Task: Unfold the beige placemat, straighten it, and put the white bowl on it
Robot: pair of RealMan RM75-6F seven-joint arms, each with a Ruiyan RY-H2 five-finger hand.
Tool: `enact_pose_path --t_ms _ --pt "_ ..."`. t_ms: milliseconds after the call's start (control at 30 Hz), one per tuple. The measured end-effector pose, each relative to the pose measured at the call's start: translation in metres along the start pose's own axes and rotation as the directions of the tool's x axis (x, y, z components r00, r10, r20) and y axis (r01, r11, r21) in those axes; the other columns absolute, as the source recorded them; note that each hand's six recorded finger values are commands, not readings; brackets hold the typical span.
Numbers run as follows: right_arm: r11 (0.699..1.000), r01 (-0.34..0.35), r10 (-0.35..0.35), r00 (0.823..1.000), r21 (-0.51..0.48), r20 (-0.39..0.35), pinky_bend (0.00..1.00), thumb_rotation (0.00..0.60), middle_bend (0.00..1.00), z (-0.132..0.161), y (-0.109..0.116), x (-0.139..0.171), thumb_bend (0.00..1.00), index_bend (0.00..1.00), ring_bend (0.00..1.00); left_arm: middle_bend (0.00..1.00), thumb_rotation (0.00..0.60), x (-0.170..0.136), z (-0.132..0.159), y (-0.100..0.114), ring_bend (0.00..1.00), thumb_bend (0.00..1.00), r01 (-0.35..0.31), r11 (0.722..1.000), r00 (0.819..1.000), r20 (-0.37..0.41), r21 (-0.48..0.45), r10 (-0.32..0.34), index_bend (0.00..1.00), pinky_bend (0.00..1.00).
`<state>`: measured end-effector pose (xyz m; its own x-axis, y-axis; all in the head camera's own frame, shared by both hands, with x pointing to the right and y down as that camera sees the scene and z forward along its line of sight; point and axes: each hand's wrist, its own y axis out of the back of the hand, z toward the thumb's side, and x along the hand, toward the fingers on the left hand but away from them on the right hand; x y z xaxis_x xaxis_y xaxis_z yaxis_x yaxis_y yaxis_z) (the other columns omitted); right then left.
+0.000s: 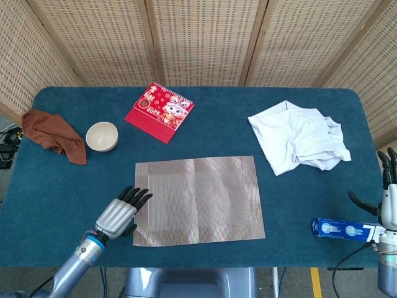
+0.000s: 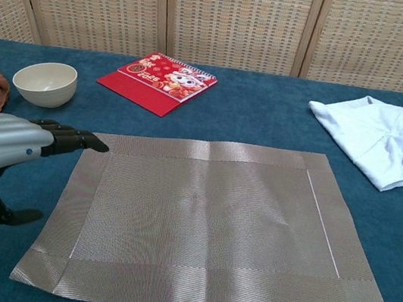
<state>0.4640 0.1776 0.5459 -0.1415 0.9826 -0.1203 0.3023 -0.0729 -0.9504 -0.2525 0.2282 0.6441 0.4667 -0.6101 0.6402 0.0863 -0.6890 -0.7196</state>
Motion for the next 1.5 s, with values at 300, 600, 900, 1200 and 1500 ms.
enact_pose_path --t_ms 300,600,900,1200,1500 --pt "0.999 -0.048 0.048 0.999 0.021 -0.017 0.00 0.600 0.00 0.008 -0.010 0.005 0.30 0.11 0.00 0.00 0.600 -0.031 -0.037 0.023 0.00 0.34 -0.139 0.990 0.984 -0.114 -0.018 0.136 0.01 0.00" --pt "0.997 -0.068 0.069 0.997 0.042 -0.035 0.00 0.600 0.00 0.015 -0.017 0.009 0.30 0.11 0.00 0.00 0.600 -0.036 -0.094 0.049 0.00 0.34 -0.225 0.973 0.941 -0.245 0.057 0.232 0.07 0.00" --pt "0.996 -0.073 0.074 0.997 0.045 -0.025 0.00 0.600 0.00 0.012 -0.018 0.008 0.30 0.11 0.00 0.00 0.600 -0.002 -0.159 0.067 0.00 0.33 -0.185 0.967 0.895 -0.378 0.174 0.239 0.12 0.00" --pt "0.996 -0.075 0.075 0.997 0.045 -0.001 0.00 0.600 0.00 0.004 -0.019 0.004 0.29 0.11 0.00 0.00 0.600 0.047 -0.204 0.076 0.00 0.33 -0.154 0.960 0.846 -0.470 0.234 0.250 0.21 0.00" --pt "0.997 -0.057 0.057 0.998 0.044 0.010 0.00 0.600 0.00 -0.001 -0.016 0.001 0.29 0.11 0.00 0.00 0.600 0.095 -0.206 0.058 0.00 0.33 -0.113 0.973 0.849 -0.490 0.202 0.200 0.27 0.00"
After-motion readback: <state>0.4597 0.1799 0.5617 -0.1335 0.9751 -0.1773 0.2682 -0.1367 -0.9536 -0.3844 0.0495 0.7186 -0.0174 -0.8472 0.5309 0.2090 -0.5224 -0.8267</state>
